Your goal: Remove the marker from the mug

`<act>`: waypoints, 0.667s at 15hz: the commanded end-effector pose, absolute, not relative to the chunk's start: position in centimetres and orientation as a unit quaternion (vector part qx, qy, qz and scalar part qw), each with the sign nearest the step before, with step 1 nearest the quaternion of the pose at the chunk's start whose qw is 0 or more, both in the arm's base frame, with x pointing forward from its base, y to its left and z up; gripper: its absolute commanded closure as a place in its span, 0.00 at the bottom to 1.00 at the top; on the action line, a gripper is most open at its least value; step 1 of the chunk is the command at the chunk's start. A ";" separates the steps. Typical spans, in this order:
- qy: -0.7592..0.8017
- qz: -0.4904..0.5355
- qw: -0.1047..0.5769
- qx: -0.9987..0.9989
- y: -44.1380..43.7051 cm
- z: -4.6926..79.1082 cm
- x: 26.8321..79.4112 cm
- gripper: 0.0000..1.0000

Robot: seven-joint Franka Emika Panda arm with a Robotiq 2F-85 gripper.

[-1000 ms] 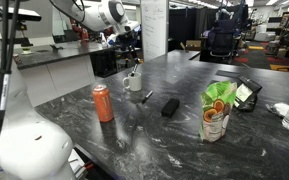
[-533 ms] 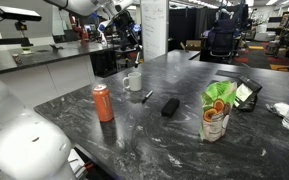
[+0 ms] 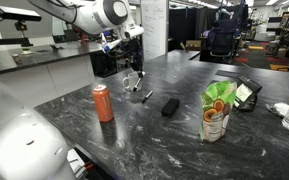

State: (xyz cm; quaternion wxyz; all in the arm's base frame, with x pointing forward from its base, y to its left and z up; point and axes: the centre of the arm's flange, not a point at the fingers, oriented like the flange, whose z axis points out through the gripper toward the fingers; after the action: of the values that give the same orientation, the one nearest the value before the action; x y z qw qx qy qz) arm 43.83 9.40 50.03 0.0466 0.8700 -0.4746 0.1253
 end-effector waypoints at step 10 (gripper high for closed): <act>-0.483 0.015 -0.005 0.875 5.3 42.3 42.3 0.41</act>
State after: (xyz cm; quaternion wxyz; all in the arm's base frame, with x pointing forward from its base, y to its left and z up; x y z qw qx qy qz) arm 42.07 5.18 42.34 -0.0108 0.8691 -0.4945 0.0089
